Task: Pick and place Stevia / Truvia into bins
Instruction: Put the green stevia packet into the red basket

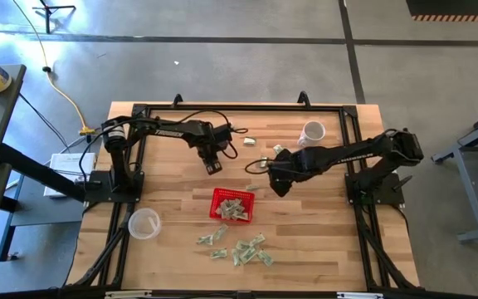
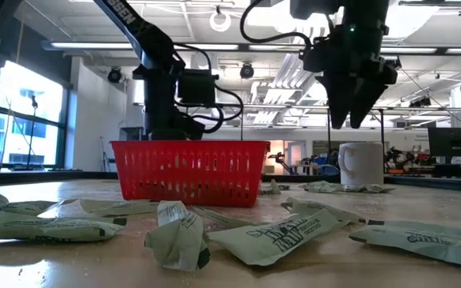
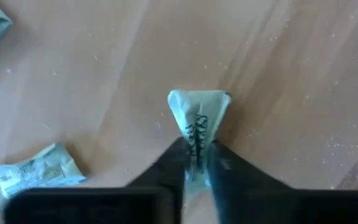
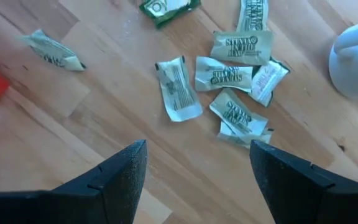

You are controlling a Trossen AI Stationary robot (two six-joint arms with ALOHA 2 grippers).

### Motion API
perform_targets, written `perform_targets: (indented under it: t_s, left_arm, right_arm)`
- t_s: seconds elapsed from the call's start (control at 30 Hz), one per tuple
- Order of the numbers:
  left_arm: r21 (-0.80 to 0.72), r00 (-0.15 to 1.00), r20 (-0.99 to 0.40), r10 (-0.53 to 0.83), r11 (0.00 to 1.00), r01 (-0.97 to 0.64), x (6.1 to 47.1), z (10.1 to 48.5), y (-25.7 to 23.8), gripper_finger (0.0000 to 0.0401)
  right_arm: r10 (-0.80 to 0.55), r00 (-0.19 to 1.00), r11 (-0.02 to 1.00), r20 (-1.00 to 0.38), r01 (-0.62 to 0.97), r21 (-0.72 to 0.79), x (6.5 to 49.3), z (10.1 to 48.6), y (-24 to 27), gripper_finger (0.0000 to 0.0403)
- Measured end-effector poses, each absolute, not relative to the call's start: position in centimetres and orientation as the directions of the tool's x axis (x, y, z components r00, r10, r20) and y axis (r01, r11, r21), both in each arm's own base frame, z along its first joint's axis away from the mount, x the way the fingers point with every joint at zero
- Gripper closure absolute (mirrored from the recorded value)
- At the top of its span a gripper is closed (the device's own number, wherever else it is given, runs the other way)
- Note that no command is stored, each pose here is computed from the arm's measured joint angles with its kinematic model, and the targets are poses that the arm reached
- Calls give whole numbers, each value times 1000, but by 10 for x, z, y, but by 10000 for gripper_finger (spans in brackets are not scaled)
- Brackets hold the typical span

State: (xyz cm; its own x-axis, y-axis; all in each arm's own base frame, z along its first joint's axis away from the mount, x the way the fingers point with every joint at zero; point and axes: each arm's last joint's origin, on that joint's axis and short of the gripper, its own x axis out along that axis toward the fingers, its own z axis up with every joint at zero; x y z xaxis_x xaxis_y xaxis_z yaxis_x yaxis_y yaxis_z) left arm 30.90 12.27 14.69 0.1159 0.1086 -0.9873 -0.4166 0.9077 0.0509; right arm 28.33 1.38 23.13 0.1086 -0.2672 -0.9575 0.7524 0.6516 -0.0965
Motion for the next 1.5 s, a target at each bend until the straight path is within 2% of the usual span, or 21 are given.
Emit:
perform_targets:
  t_s: [0.1, 0.13, 0.2, 0.33, 0.47, 0.53, 0.67, 0.73, 0.9, 0.97, 1.13, 1.23, 1.3, 1.4, 1.5]
  left_arm:
    - [53, 112, -988, 109, 905, -422, 307, 150, 122, 372]
    - [46, 100, -990, 97, 903, -428, 306, 153, 121, 376]
    - [-16, 107, -994, 36, 895, -447, 304, 164, 117, 374]
    - [-132, 211, -977, -43, 894, -429, 311, 203, 95, 348]
    - [-209, 394, -917, -70, 923, -322, 328, 242, 55, 366]
    - [-235, 441, -893, -92, 930, -282, 337, 250, 34, 376]
    - [-279, 437, -888, -142, 923, -266, 350, 238, -4, 375]
    - [-282, 387, -909, -158, 915, -288, 349, 230, -19, 358]
    - [-188, 412, -910, -41, 928, -322, 352, 226, -46, 281]
    - [-195, 423, -906, -24, 910, -367, 352, 228, -48, 249]
    - [-259, 380, -921, -92, 871, -418, 348, 245, -49, 183]
    - [-272, 352, -928, -122, 867, -417, 347, 258, -51, 162]
    - [-296, 364, -921, -142, 861, -413, 349, 268, -51, 158]
    - [-315, 381, -911, -157, 861, -400, 351, 285, -52, 164]
    - [-318, 399, -903, -160, 873, -369, 351, 301, -52, 178]
  right_arm:
    - [-262, 107, 662, -959, 743, -98, 283, 231, 15, 128]
    - [-260, 108, 672, -959, 734, -99, 283, 231, 17, 128]
    - [-271, 118, 691, -955, 714, -108, 282, 232, 21, 128]
    - [-319, 199, 725, -927, 681, -103, 276, 243, 38, 128]
    - [-331, 247, 729, -911, 679, -80, 264, 258, 49, 128]
    - [-328, 247, 726, -912, 683, -77, 258, 262, 51, 128]
    - [-300, 252, 732, -920, 679, -53, 246, 261, 56, 128]
    - [-282, 242, 738, -928, 673, -49, 242, 256, 61, 128]
    - [-261, 228, 771, -938, 634, -61, 230, 239, 73, 128]
    - [-248, 207, 763, -946, 644, -59, 227, 232, 75, 128]
    - [-231, 148, 681, -962, 730, -51, 221, 216, 67, 128]
    - [-251, 103, 638, -962, 766, -84, 218, 209, 55, 128]
    - [-249, 96, 691, -964, 715, -108, 219, 205, 48, 128]
    - [-249, 117, 840, -961, 519, -155, 222, 204, 45, 128]
    - [-283, 109, 912, -953, 339, -232, 221, 204, 41, 128]
